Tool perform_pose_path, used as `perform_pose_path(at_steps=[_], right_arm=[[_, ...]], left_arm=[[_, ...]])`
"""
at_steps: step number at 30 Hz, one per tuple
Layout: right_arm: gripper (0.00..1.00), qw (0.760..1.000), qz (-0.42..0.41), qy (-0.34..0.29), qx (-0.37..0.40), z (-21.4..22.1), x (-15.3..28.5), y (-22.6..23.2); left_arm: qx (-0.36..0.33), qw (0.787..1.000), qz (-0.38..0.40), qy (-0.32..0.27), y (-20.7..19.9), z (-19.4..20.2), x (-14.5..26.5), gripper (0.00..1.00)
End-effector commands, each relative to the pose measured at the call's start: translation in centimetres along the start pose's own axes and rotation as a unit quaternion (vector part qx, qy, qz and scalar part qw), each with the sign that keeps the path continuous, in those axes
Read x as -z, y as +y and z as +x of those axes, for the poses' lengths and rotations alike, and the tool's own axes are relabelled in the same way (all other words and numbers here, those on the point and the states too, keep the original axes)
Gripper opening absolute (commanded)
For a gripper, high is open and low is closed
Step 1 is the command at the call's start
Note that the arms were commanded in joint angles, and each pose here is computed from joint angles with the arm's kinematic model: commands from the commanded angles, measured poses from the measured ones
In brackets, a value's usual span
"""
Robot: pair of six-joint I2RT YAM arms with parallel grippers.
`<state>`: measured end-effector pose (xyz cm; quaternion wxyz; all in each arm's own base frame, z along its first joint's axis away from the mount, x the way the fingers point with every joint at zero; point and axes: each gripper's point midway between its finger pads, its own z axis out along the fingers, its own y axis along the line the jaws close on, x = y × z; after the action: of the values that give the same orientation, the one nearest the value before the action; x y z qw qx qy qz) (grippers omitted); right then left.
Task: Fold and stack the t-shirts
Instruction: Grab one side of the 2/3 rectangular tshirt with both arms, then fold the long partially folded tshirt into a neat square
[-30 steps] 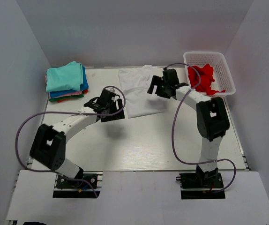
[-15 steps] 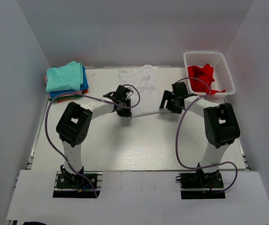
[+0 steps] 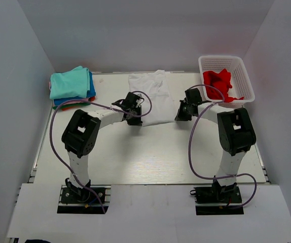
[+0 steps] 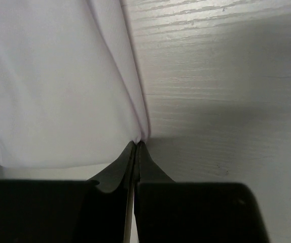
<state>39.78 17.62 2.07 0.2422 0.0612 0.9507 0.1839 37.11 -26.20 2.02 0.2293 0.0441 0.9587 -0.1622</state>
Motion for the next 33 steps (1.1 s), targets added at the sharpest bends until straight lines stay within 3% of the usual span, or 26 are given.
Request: perform_pose_path(at_steps=[1, 5, 11, 15, 23, 33], right_arm=[[0.00, 0.999, -0.028, 0.010, 0.013, 0.5, 1.1, 0.9], [0.00, 0.998, -0.041, 0.027, 0.027, 2.6, 3.4, 1.3], [0.00, 0.994, -0.096, 0.049, 0.028, 8.9, 9.3, 1.1], [0.00, 0.991, -0.107, 0.052, 0.059, 10.7, 13.2, 1.0], [0.00, 0.985, -0.135, -0.045, 0.096, 6.5, 20.5, 3.8], [0.00, 0.980, -0.163, -0.052, 0.097, 1.3, 20.4, 7.4]], left_arm=[[0.001, 1.000, 0.019, -0.017, -0.6, 0.2, 1.9, 0.00], [-0.004, 0.998, 0.053, -0.031, -1.4, 2.3, 5.4, 0.00], [-0.004, 0.994, 0.110, 0.020, -3.3, 7.7, 10.7, 0.00], [-0.003, 0.987, 0.153, 0.041, -4.5, 10.0, 15.4, 0.00], [-0.005, 0.977, 0.211, -0.030, -6.2, 8.5, 22.2, 0.00], [0.028, 0.987, 0.120, -0.102, -4.3, 4.0, 22.6, 0.00]])
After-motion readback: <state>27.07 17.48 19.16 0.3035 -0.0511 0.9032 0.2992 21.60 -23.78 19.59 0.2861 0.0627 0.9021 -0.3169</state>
